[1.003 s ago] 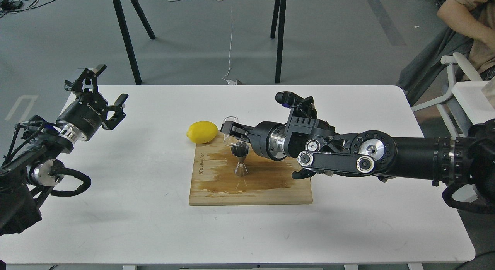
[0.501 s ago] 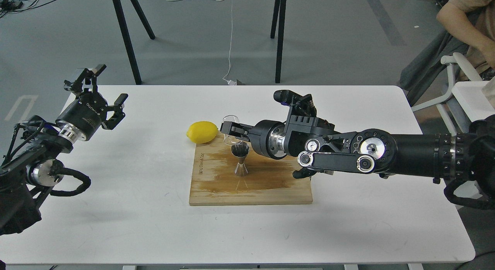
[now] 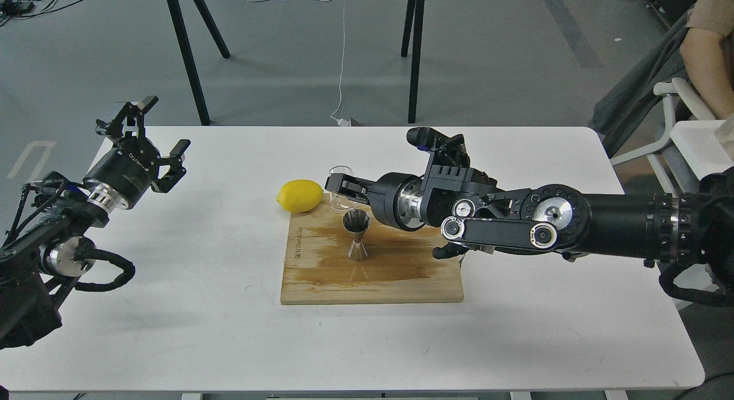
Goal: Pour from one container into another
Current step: 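Turn the cup upright and carry it back beside the board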
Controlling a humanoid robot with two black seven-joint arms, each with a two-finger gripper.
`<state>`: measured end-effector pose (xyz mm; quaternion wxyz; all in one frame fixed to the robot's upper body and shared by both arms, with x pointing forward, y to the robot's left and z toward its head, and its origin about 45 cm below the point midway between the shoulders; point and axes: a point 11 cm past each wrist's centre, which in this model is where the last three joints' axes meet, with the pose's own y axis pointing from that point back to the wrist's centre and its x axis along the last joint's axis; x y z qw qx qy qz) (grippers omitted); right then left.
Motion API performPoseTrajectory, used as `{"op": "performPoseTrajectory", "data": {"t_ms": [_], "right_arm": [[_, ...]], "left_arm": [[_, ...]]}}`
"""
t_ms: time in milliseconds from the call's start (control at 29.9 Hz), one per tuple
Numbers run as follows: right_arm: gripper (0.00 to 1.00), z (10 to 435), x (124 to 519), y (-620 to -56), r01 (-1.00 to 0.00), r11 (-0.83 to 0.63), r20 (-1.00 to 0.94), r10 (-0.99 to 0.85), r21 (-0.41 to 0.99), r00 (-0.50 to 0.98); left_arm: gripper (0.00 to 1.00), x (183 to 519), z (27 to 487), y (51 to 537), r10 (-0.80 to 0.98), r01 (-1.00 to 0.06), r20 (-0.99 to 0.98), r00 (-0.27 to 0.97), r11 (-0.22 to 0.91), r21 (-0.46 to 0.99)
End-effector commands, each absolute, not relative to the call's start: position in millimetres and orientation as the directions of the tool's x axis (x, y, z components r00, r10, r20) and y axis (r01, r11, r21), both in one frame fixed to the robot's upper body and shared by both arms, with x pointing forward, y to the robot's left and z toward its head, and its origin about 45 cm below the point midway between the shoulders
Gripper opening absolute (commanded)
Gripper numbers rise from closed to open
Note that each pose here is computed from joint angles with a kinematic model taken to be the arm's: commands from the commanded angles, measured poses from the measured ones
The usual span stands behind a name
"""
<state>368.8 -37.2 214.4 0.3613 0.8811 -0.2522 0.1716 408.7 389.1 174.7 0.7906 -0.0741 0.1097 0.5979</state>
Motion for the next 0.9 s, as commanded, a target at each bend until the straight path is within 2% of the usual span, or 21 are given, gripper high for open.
{"op": "performPoseTrajectory", "data": {"t_ms": [0, 134, 267, 435, 568, 669, 869], "right_arm": [[0.34, 229, 375, -35, -0.582, -0.624, 0.438, -0.390, 0.522, 0.810], [0.34, 251, 390, -42, -0.616, -0.629, 0.318, -0.530, 0.474, 0.786], [0.34, 269, 407, -63, -0.672, -0.621, 0.101, -0.700, 0.403, 0.707], [0.33, 269, 425, -126, -0.765, -0.550, -0.283, -0.834, 0.337, 0.475], [0.33, 254, 428, -186, -0.833, -0.457, -0.522, -0.815, 0.311, 0.253], [0.34, 235, 421, -233, -0.876, -0.375, -0.677, -0.732, 0.304, 0.078], [0.34, 188, 386, -311, -0.919, -0.198, -0.816, -0.549, 0.340, -0.183]], "left_arm": [[1.00, 409, 174, 388, 0.929, -0.961, -0.263, 0.262, 0.275, 0.014], [1.00, 409, 175, 388, 0.929, -0.962, -0.263, 0.262, 0.274, 0.012], [1.00, 409, 175, 388, 0.929, -0.962, -0.263, 0.262, 0.274, 0.012], [1.00, 409, 175, 388, 0.928, -0.961, -0.264, 0.263, 0.275, 0.011], [1.00, 409, 174, 387, 0.927, -0.961, -0.267, 0.262, 0.275, 0.012], [1.00, 409, 173, 385, 0.926, -0.961, -0.271, 0.264, 0.277, 0.012], [1.00, 409, 172, 385, 0.925, -0.961, -0.277, 0.261, 0.275, 0.011]]}}
